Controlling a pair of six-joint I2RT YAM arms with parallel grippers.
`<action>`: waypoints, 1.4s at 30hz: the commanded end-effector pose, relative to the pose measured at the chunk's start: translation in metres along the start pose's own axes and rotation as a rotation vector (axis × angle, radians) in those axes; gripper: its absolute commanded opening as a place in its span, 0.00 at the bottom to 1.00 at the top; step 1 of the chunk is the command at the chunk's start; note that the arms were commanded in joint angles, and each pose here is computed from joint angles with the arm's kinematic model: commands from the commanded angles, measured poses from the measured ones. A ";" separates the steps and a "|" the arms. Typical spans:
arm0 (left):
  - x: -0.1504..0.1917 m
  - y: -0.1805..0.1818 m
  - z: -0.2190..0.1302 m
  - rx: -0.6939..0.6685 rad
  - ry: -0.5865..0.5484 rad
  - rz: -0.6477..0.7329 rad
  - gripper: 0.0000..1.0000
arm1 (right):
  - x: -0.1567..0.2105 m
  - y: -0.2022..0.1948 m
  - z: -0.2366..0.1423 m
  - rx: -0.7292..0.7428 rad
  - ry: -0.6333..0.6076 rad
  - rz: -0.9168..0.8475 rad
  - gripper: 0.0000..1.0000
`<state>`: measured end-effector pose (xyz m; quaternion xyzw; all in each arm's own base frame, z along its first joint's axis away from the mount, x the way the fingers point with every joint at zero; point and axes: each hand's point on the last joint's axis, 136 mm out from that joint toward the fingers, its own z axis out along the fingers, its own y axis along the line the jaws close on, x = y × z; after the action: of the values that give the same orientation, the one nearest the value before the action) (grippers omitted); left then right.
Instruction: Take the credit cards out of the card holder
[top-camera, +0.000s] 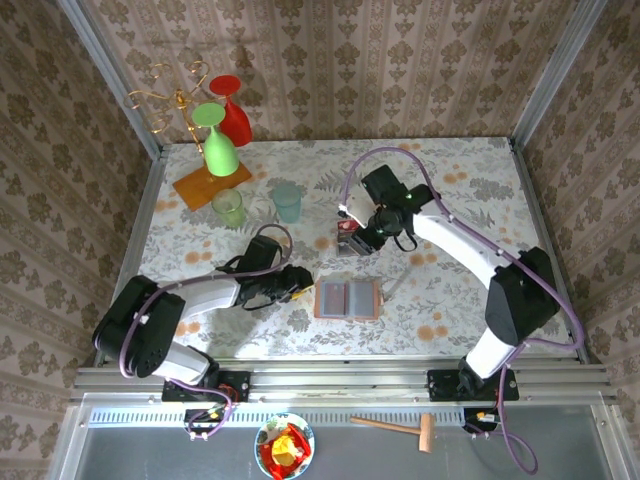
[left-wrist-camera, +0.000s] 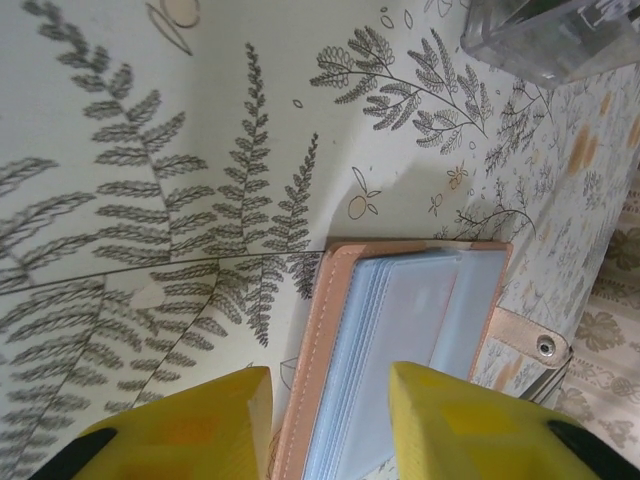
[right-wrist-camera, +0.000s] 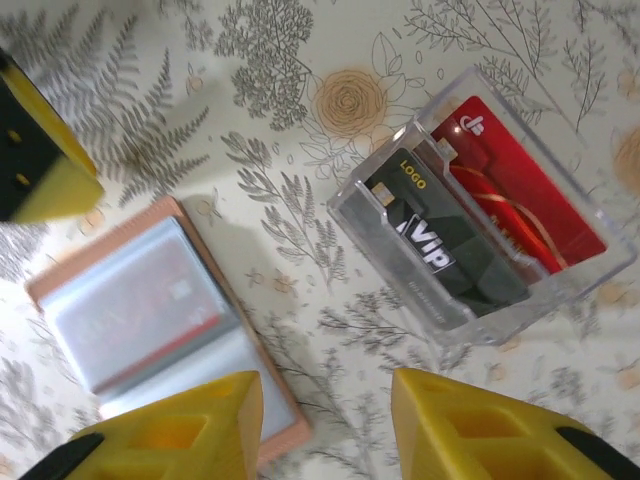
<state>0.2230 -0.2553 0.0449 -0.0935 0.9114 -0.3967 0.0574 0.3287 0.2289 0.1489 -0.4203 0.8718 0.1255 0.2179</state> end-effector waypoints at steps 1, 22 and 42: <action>0.005 -0.008 0.005 0.035 0.022 0.040 0.39 | -0.019 0.014 -0.009 -0.053 -0.127 0.157 0.42; 0.037 -0.003 0.023 0.036 0.072 0.040 0.42 | 0.007 0.036 -0.024 -0.063 -0.170 0.314 0.44; 0.023 -0.023 0.008 0.054 -0.004 0.066 0.36 | 0.045 0.049 -0.006 -0.139 -0.159 0.887 0.30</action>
<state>0.1987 -0.2808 0.0449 -0.0638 0.9027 -0.4212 0.0600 0.2695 0.2217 0.1278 -0.0529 0.9417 0.2693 0.1948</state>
